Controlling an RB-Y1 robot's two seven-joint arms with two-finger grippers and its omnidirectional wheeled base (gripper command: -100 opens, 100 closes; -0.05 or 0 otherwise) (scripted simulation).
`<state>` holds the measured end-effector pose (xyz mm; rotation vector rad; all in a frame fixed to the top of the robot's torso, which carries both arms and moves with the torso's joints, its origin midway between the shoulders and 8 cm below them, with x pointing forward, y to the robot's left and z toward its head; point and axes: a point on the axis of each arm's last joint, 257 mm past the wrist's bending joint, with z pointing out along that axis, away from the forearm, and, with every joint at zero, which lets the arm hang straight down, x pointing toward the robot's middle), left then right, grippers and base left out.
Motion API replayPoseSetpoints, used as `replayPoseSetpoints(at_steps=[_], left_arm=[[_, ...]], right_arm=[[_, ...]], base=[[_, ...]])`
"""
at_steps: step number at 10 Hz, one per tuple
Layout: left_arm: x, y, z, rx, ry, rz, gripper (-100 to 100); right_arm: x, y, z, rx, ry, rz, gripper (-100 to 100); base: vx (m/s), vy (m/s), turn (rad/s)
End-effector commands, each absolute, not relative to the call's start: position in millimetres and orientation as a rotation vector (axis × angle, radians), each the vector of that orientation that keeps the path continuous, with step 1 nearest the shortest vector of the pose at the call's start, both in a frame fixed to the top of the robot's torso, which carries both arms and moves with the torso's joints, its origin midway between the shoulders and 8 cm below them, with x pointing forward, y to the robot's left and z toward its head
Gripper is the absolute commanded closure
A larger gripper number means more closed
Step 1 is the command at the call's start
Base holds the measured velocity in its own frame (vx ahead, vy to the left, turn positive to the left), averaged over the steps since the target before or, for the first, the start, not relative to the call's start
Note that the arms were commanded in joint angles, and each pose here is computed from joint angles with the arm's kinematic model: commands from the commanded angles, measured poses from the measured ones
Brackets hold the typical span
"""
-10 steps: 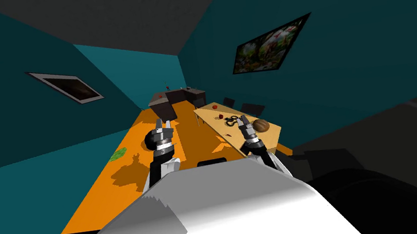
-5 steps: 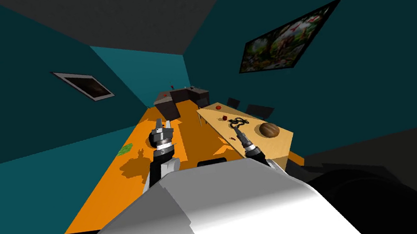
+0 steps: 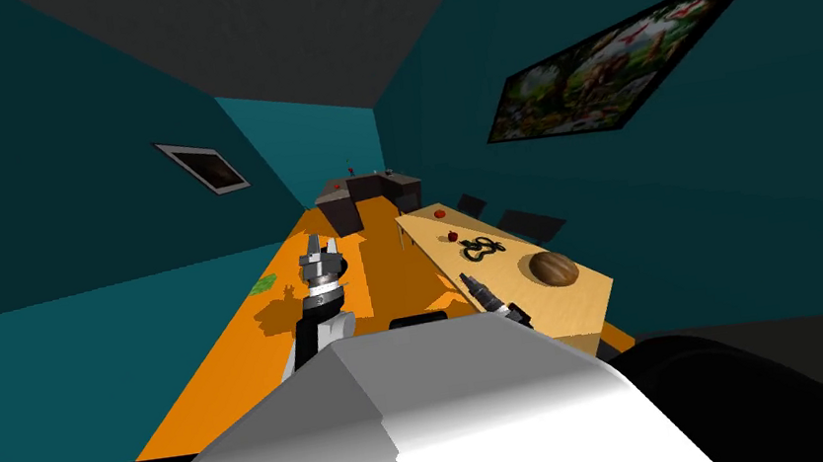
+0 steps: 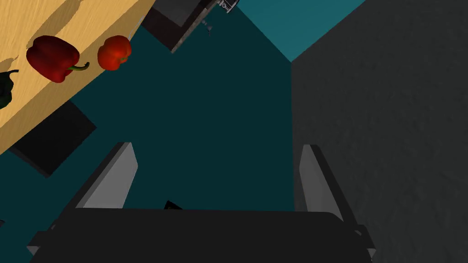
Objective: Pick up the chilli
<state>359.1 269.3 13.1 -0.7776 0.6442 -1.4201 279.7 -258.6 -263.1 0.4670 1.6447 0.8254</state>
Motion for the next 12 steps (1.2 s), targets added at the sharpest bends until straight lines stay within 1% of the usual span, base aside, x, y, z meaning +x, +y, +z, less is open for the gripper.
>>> replayPoseSetpoints(at_steps=[1, 2, 4, 5, 6, 9, 10, 12], left_arm=[[359.1, 269.3, 13.1, -0.778, 0.644, -1.420, 0], [359.1, 269.3, 13.1, -0.778, 0.644, -1.420, 0], [359.1, 269.3, 13.1, -0.778, 0.644, -1.420, 0], [359.1, 269.3, 13.1, -0.778, 0.644, -1.420, 0], [359.1, 269.3, 13.1, -0.778, 0.644, -1.420, 0], [359.1, 269.3, 13.1, -0.778, 0.644, -1.420, 0], [359.1, 269.3, 13.1, -0.778, 0.644, -1.420, 0], [359.1, 269.3, 13.1, -0.778, 0.644, -1.420, 0]], right_arm=[[275.6, -266.1, -279.5, 0.445, 1.700, 0.787, -100], [259.3, -271.3, -304.5, 0.415, 1.783, 0.734, -100], [226.1, -281.6, -346.3, 0.337, 1.933, 0.635, -100], [224.4, -283.2, -349.2, 0.340, 1.939, 0.630, -100], [206.6, -290.0, -368.8, 0.294, 2.012, 0.580, -100], [155.0, -313.2, -417.1, 0.131, 2.203, 0.436, -100], [155.0, -313.2, -417.1, 0.131, 2.203, 0.436, -100], [125.0, -330.1, -441.0, 0.004, 2.304, 0.346, -100]], base=[[0.076, 0.000, 0.039], [0.077, -0.003, 0.083], [0.094, -0.012, 0.219], [0.073, -0.011, 0.036], [0.067, 0.015, 0.111], [0.097, 0.005, 0.201], [0.078, -0.012, 0.050], [0.070, -0.003, 0.171]])
